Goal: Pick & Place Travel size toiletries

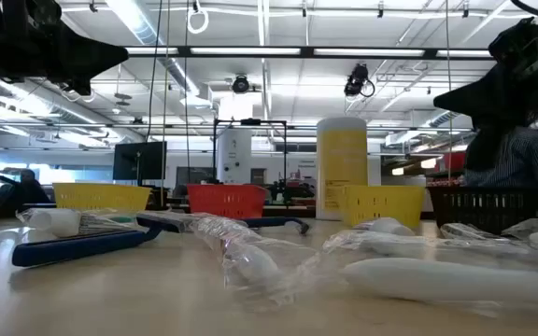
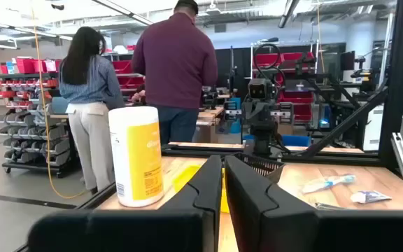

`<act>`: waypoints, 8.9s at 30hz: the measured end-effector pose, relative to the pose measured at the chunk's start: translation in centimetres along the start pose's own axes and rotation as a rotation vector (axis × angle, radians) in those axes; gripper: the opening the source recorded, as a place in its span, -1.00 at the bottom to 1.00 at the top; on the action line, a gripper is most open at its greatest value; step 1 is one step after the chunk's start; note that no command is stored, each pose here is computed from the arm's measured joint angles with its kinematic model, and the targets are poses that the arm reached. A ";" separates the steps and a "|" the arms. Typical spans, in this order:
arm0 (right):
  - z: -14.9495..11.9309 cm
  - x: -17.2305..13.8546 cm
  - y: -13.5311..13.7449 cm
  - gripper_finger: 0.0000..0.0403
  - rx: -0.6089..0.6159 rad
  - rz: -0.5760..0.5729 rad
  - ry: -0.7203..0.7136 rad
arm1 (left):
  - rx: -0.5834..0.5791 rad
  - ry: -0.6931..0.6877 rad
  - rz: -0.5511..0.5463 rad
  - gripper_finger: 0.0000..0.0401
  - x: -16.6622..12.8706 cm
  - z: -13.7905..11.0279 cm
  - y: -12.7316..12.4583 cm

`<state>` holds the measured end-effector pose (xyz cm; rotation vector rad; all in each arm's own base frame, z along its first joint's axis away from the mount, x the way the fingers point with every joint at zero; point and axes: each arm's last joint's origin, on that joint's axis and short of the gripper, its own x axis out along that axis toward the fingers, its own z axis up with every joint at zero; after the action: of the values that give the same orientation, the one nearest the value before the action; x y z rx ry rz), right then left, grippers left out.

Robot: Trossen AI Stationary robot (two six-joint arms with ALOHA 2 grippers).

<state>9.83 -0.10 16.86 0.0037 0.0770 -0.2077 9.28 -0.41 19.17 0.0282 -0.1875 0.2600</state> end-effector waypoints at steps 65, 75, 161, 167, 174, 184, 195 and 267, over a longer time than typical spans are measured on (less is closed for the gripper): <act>0.0 0.0 0.0 -0.97 0.000 0.000 0.000 | -0.058 -0.264 -0.184 -0.86 -0.6 7.0 0.2; 0.1 0.0 -0.2 -0.97 -0.162 -0.067 -0.001 | 0.037 -0.051 -0.142 -0.86 1.4 11.9 0.0; 4.7 15.1 3.9 0.42 -0.122 0.047 0.149 | -0.198 1.074 0.258 -0.30 11.1 -3.5 -5.5; 4.1 15.8 4.1 0.48 -0.074 0.103 0.137 | -0.187 1.143 0.303 -0.30 11.5 -5.7 -5.7; 3.9 17.4 4.5 0.40 -0.069 0.105 0.123 | -0.257 1.203 0.401 -0.30 12.0 -7.3 -4.5; 4.1 20.4 5.2 0.41 -0.088 0.101 0.216 | -0.234 1.226 0.440 -0.31 12.1 -8.2 -4.1; 4.2 20.7 5.1 0.34 -0.090 0.094 0.211 | -0.295 1.265 0.459 -0.71 11.2 -8.8 -3.9; 4.6 21.2 3.1 0.34 -0.079 0.030 0.171 | -0.157 0.978 1.195 -0.84 9.7 -7.6 12.9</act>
<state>31.48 -1.50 19.82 -0.0557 0.2553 -0.1738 16.53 14.91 13.61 -0.3759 0.7924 1.4034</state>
